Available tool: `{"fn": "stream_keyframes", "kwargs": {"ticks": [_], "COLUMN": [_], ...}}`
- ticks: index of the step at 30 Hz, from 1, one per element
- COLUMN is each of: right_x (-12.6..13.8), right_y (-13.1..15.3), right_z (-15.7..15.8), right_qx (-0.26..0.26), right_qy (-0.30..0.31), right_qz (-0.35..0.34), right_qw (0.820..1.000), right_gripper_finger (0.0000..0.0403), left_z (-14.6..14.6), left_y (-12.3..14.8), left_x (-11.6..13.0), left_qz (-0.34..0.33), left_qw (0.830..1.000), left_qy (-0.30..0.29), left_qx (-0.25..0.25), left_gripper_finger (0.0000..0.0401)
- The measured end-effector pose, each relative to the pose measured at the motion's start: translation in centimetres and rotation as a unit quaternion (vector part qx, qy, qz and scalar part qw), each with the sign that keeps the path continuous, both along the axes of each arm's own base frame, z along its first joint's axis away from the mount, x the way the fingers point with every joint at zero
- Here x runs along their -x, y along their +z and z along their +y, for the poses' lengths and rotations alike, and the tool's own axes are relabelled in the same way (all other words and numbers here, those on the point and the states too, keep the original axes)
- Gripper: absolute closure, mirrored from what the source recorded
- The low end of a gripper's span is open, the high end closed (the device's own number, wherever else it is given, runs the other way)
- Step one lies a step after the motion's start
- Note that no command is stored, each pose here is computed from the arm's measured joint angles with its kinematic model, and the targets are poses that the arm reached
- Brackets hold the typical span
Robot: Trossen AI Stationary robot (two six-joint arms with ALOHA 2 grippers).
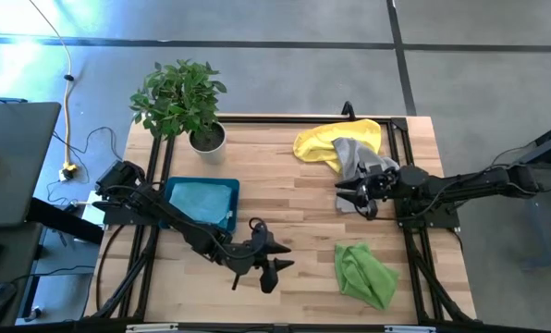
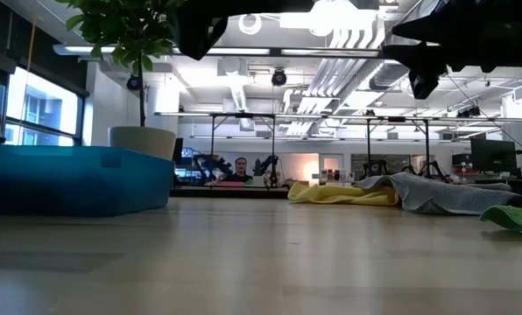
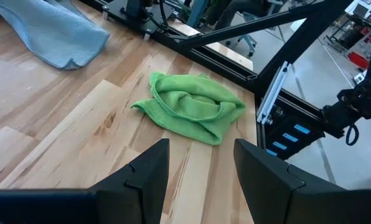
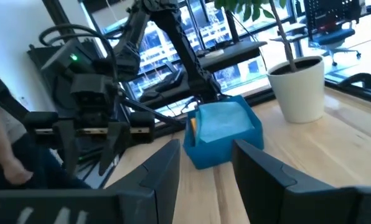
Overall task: Fold microfiber towels
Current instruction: Fold the gray towel on the table
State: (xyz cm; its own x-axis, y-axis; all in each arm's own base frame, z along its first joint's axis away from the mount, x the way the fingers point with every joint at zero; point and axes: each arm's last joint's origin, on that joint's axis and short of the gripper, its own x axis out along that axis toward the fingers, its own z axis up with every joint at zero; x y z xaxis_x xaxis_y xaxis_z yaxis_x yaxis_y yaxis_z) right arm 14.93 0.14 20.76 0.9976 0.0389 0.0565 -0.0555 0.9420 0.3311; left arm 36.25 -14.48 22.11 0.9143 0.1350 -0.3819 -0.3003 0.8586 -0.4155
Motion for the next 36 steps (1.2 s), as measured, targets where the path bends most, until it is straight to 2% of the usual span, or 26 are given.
{"fn": "stream_keyframes", "kwargs": {"ticks": [2,6,9,13,16,20,23,25,32,34,36], "right_x": [0.0,-0.4,-1.0,-1.6,-1.7,-1.5,-1.5,-1.6,-3.1,-3.7,-4.5], "right_y": [0.0,-0.7,-1.7,-3.4,-4.6,-5.2,-5.4,-5.8,-7.5,-8.0,-8.2], "right_z": [0.0,0.0,0.2,0.2,-0.2,-0.6,-0.7,-0.8,-0.8,-0.8,-0.9], "right_qx": [-0.002,-0.038,-0.048,-0.032,-0.042,-0.042,-0.039,-0.032,-0.014,0.000,0.010], "right_qy": [-0.001,0.001,0.003,-0.002,-0.035,-0.085,-0.113,-0.123,-0.123,-0.115,-0.111], "right_qz": [0.001,0.029,0.069,0.146,0.260,0.415,0.488,0.520,0.577,0.583,0.576], "right_qw": [1.000,0.999,0.996,0.989,0.964,0.905,0.864,0.844,0.808,0.804,0.810], "right_gripper_finger": [0.0265,0.0265,0.0265,0.0265,0.0265,0.0265,0.0265,0.0265,0.0265,0.0265,0.0265], "left_z": [0.0,0.2,0.5,1.0,1.1,1.1,1.1,1.1,1.1,1.1,1.1], "left_y": [0.0,0.0,0.0,0.0,0.0,0.0,0.0,0.0,0.0,0.0,0.0], "left_x": [0.0,-0.1,-0.2,-0.4,-0.4,-0.4,-0.4,-0.4,-0.4,-0.4,-0.4], "left_qz": [0.000,0.000,0.000,0.000,0.000,0.000,0.001,0.001,0.001,0.001,0.002], "left_qw": [1.000,1.000,1.000,1.000,1.000,1.000,1.000,1.000,1.000,1.000,1.000], "left_qy": [0.000,0.002,0.007,0.014,0.015,0.015,0.015,0.015,0.015,0.014,0.009], "left_qx": [0.000,0.000,0.000,0.000,0.000,0.000,0.000,0.000,0.000,0.001,0.003], "left_gripper_finger": [0.0231,0.0231,0.0231,0.0231,0.0231,0.0231,0.0231,0.0231,0.0231,0.0231,0.0231]}}
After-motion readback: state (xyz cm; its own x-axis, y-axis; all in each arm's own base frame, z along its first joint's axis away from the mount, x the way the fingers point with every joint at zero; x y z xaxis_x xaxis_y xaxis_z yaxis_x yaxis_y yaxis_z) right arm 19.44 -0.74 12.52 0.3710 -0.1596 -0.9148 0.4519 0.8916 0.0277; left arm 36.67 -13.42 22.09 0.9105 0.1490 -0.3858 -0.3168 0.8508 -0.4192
